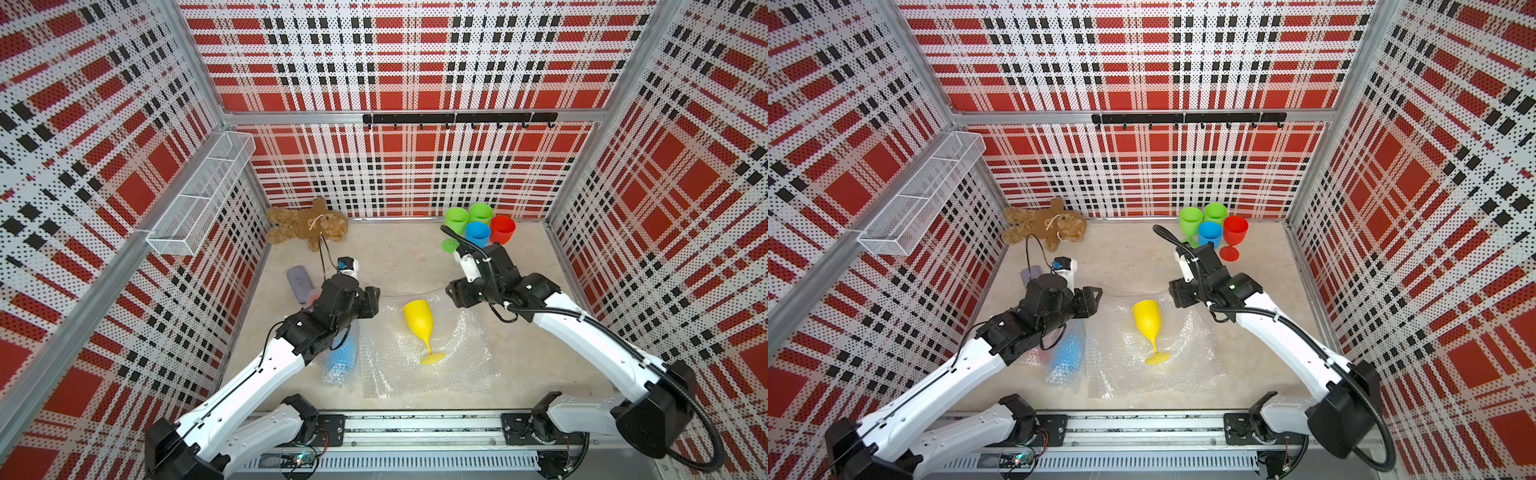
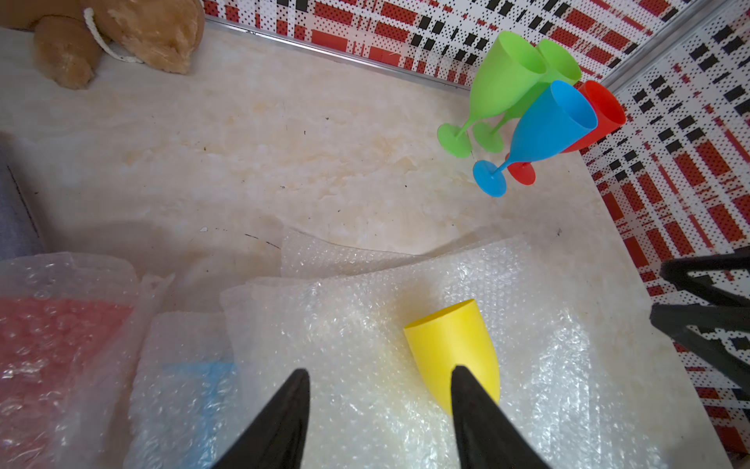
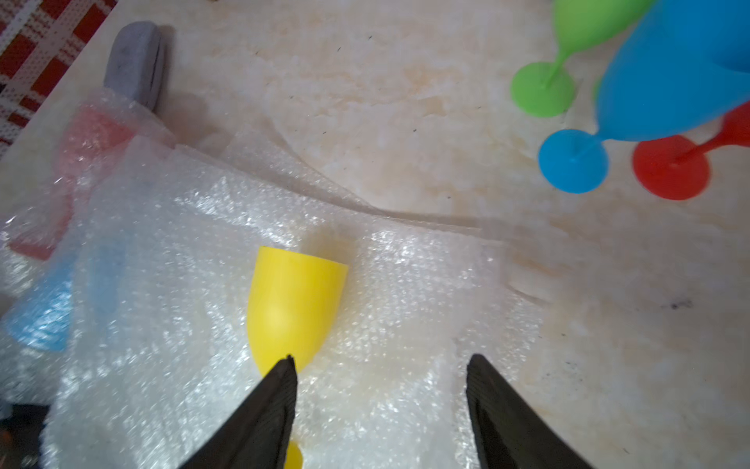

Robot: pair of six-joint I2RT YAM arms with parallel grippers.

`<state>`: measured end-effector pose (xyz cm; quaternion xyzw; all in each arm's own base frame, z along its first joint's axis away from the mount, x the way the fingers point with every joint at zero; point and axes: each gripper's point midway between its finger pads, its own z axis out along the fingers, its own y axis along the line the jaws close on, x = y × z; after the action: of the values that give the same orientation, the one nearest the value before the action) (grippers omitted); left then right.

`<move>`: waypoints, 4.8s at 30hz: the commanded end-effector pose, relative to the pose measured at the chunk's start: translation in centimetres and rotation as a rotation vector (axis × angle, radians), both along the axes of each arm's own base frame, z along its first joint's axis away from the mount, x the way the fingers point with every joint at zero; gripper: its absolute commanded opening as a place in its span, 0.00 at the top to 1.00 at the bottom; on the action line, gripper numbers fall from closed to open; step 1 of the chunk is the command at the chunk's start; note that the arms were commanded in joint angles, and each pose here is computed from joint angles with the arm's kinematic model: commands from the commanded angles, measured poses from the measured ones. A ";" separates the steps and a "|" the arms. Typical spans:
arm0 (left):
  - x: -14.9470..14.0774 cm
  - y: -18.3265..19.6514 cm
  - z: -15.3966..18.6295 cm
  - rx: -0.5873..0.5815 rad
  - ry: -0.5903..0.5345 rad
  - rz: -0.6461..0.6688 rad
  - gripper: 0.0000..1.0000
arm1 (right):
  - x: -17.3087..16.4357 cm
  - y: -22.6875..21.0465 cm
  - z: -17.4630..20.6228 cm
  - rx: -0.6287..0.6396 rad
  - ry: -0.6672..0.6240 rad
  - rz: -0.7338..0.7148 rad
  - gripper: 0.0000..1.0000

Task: Unpack wine glasses from bubble wrap
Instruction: Unwrap the bubble wrap, then pick up the wine glass from the bubble wrap, then place the wine glass at the center of the board.

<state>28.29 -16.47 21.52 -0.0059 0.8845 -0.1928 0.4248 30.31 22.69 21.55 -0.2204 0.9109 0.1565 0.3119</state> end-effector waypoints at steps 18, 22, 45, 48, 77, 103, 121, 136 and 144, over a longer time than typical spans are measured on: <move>0.1 -0.6 1.3 -0.100 -0.122 -0.107 0.41 | -2.6 8.3 -10.1 -0.256 0.569 0.245 0.19; 0.0 -0.3 2.1 -0.123 -0.145 -0.107 0.41 | -2.5 8.7 -12.1 -0.276 0.617 0.241 0.14; 0.3 0.2 2.0 -0.131 -0.144 -0.098 0.44 | -1.0 10.4 -17.0 -0.295 0.667 0.237 0.12; 0.4 0.3 1.7 -0.129 -0.140 -0.092 0.44 | -0.6 10.7 -15.9 -0.272 0.636 0.235 0.17; 1.9 1.6 -0.3 -0.104 -0.092 -0.026 0.45 | 12.2 7.2 10.0 0.420 -0.774 0.154 0.46; 2.2 0.9 -2.2 -0.103 -0.033 -0.048 0.45 | 28.5 5.9 -3.7 0.273 -0.924 0.089 0.44; 2.2 0.9 -2.4 -0.109 -0.027 -0.049 0.45 | 31.9 3.5 -5.6 0.186 -0.860 -0.103 0.39; 2.2 0.9 -2.3 -0.113 -0.027 -0.049 0.45 | 32.5 3.5 -6.1 0.154 -0.808 -0.109 0.28; 2.2 1.0 -2.2 -0.113 -0.031 -0.046 0.45 | 32.5 3.4 -6.2 0.153 -0.808 -0.114 0.22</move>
<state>30.25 -15.79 19.18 -0.0017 0.8700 -0.2504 0.4246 62.30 26.46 15.41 -0.1932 0.7145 0.1142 0.6627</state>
